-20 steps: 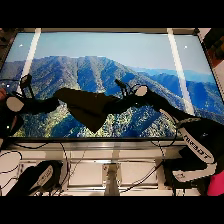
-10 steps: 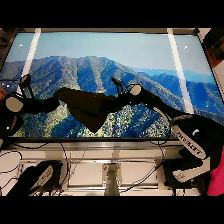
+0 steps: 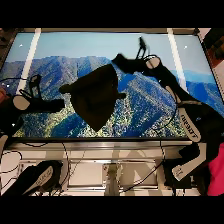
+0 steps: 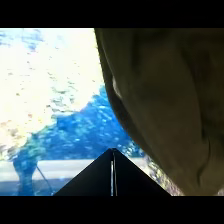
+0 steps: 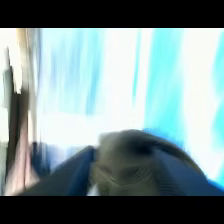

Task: Fold the clothes and pants, and hang the long-sleeved shirts on hangers.

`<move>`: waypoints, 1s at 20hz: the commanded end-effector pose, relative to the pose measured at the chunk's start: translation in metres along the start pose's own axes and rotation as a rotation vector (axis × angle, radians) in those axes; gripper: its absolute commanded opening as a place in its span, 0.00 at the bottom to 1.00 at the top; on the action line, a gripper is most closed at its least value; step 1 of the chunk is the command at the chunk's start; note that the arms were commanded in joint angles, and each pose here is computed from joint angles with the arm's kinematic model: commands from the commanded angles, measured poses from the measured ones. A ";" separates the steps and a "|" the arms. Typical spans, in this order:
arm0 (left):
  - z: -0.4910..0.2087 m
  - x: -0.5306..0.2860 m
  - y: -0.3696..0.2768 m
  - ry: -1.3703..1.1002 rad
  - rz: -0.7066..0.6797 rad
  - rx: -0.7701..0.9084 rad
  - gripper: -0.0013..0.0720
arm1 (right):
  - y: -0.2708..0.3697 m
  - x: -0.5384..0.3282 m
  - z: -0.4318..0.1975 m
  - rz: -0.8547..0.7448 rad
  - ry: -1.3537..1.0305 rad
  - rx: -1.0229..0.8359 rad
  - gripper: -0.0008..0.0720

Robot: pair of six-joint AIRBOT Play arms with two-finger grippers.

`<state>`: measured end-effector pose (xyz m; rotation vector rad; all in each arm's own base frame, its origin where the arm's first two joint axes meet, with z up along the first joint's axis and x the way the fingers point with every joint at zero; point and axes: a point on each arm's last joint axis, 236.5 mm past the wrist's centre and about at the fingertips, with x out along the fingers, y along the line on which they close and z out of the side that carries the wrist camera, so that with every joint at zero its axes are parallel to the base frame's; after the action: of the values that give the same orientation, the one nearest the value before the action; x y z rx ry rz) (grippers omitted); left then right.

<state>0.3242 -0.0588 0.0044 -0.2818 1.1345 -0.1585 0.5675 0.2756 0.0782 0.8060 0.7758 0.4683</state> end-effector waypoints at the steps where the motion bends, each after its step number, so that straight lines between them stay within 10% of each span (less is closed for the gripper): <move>1: -0.011 0.021 -0.021 0.056 -0.036 0.101 0.05 | -0.032 -0.024 0.120 -0.033 -0.345 0.032 0.64; 4: -0.026 0.032 -0.049 0.113 -0.113 0.106 0.07 | -0.061 -0.040 0.103 -0.112 -0.146 -0.052 0.59; 6: -0.041 0.029 -0.066 0.167 -0.174 0.163 0.05 | -0.099 -0.064 0.076 -0.219 0.068 -0.155 0.04; 10: -0.094 0.035 -0.072 0.277 -0.252 0.175 0.05 | -0.142 -0.122 0.030 -0.185 0.396 -0.221 0.03; 13: -0.135 0.037 -0.067 0.300 -0.269 0.081 0.05 | -0.118 -0.162 -0.003 0.135 0.538 -0.156 0.03; 14: -0.146 0.034 -0.073 0.314 -0.299 0.013 0.06 | -0.117 -0.170 -0.009 0.179 0.560 -0.124 0.03; 16: -0.164 0.032 -0.084 0.334 -0.362 -0.051 0.60 | -0.134 -0.173 -0.016 0.124 0.588 -0.113 0.13; 17: -0.171 0.034 -0.083 0.350 -0.361 -0.063 0.73 | -0.145 -0.171 -0.015 0.069 0.588 -0.102 0.48; 18: -0.176 0.034 -0.082 0.365 -0.360 -0.069 0.73 | -0.155 -0.168 -0.015 0.017 0.587 -0.100 0.68; 20: -0.177 0.034 -0.083 0.369 -0.365 -0.087 0.73 | -0.162 -0.167 -0.020 -0.024 0.608 -0.117 0.68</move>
<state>0.1907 -0.1656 -0.0675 -0.4841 1.4255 -0.5005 0.4707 0.0852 0.0265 0.5795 1.2450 0.7581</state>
